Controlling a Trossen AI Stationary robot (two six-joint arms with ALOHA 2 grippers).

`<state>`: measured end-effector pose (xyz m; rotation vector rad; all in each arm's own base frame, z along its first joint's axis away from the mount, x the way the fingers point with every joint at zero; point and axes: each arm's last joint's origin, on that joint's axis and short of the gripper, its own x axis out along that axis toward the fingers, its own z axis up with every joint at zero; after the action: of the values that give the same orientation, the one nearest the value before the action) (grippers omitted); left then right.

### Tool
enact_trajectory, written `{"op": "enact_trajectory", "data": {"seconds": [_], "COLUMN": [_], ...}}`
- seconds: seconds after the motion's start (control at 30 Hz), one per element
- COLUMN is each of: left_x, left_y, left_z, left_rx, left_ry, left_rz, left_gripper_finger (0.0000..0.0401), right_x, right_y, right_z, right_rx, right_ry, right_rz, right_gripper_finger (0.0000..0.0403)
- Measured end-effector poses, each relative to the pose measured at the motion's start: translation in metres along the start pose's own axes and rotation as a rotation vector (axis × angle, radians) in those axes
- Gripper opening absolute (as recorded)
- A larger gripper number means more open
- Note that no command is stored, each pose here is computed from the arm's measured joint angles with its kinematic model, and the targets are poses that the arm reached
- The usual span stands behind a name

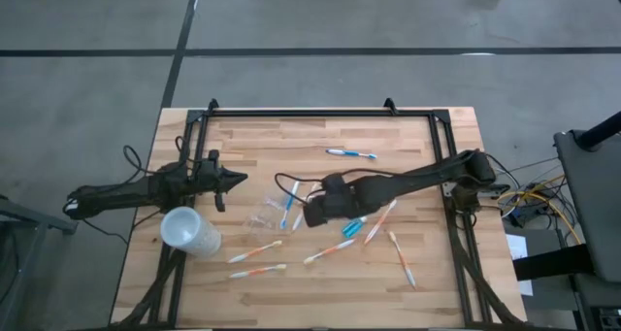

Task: Pick & Place toothbrushing station
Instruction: Put the left mouthwash bottle into the transparent organizer

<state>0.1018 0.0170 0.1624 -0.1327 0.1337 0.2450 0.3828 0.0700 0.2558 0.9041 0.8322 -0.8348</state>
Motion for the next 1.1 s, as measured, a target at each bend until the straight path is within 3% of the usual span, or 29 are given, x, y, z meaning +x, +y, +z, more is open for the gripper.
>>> {"op": "enact_trajectory", "data": {"seconds": [0.43, 0.67, 0.9, 1.1], "left_x": [0.000, 0.000, 0.000, 0.000], "left_y": [0.000, 0.000, 0.000, 0.000], "left_z": [0.000, 0.000, 0.000, 0.000], "left_rx": [0.000, 0.000, 0.000, 0.000], "left_ry": [0.001, 0.002, 0.001, 0.001], "left_rz": [0.000, -0.001, 0.000, 0.000], "left_gripper_finger": [0.0014, 0.0014, 0.0014, 0.0014], "right_x": [-0.072, -0.095, -0.099, -0.092], "right_y": [0.002, 0.005, 0.011, 0.010], "right_z": [0.005, 0.009, 0.002, -0.005], "right_rx": [-0.153, -0.251, -0.373, -0.390], "right_ry": [-0.322, -0.455, -0.559, -0.605], "right_rz": [0.169, 0.231, 0.240, 0.299], "right_gripper_finger": [0.0082, 0.0080, 0.0077, 0.0078]}}
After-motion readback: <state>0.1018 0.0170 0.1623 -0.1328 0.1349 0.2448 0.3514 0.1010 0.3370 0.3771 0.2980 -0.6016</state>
